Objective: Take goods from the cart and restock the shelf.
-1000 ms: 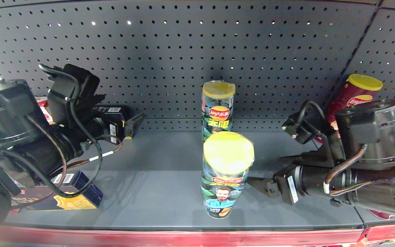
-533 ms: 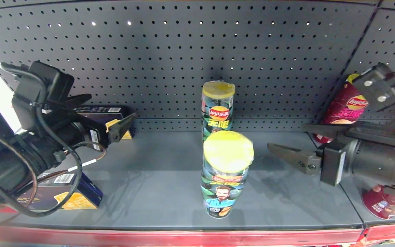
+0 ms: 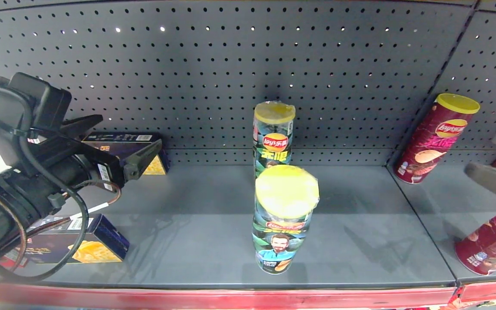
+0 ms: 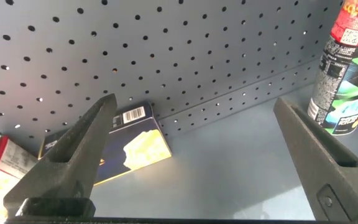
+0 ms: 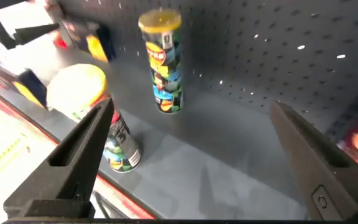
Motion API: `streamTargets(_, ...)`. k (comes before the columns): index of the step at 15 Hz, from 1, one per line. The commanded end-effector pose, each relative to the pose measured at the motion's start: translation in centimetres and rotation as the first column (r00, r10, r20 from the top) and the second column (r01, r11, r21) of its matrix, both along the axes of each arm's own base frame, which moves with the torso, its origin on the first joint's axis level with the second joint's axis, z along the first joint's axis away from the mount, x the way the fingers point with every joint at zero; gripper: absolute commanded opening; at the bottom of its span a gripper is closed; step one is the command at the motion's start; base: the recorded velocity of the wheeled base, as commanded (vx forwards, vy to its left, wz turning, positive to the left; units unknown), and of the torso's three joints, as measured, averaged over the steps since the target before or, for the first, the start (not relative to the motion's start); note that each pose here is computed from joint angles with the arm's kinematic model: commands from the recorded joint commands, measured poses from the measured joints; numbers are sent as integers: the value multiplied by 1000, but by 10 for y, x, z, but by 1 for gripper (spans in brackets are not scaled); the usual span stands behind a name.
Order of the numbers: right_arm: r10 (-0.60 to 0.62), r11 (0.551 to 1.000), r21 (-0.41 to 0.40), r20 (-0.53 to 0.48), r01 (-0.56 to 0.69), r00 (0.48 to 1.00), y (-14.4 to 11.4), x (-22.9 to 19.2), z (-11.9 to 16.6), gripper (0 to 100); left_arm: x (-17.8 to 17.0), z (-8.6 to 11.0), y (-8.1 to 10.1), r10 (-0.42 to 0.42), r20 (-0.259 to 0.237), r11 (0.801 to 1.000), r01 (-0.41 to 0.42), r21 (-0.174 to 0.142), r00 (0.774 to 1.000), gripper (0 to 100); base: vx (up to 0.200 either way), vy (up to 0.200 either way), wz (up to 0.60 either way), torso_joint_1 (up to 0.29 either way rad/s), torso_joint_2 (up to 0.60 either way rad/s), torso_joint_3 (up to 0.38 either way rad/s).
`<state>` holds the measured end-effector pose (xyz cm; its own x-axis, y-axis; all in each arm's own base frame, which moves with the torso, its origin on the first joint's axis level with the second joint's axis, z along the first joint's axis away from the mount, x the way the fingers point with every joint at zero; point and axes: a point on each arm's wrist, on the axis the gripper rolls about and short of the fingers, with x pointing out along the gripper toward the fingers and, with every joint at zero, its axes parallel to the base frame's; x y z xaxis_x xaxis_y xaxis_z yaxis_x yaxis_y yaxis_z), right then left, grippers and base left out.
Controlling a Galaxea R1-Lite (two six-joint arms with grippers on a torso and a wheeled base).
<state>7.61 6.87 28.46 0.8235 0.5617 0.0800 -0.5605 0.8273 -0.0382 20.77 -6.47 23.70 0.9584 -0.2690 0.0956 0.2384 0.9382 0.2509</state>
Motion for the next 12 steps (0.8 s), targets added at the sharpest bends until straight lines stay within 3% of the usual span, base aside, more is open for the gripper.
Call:
streamTargets(1, 37, 998, 54, 64, -40, 997, -44, -47, -32, 100, 0, 0, 0, 1, 1, 1000, -1, 0, 1000, 100, 0, 0, 0, 0, 0, 0)
streamTargets(4, 40, 997, 64, 78, -45, 996, -76, -79, -89, 100, 1, 0, 0, 1, 1, 1000, -1, 0, 1000, 100, 0, 0, 0, 0, 0, 0)
streamTargets(7, 70, 997, 21, 51, -72, 996, -81, -85, -114, 100, 1, 0, 0, 1, -2, 1000, -1, 0, 1000, 100, 0, 0, 0, 0, 0, 0)
streamTargets(8, 78, 997, -13, 29, -78, 997, -82, -86, -141, 100, 1, -1, 0, 1, -4, 1000, -1, 1, 1000, 100, 0, 0, 0, 0, 0, 0)
streamTargets(12, 28, 995, -89, -62, -33, 998, -79, -83, -192, 100, 2, -2, 0, 8, -11, 1000, -8, 3, 1000, 100, 0, 0, 0, 0, 0, 0)
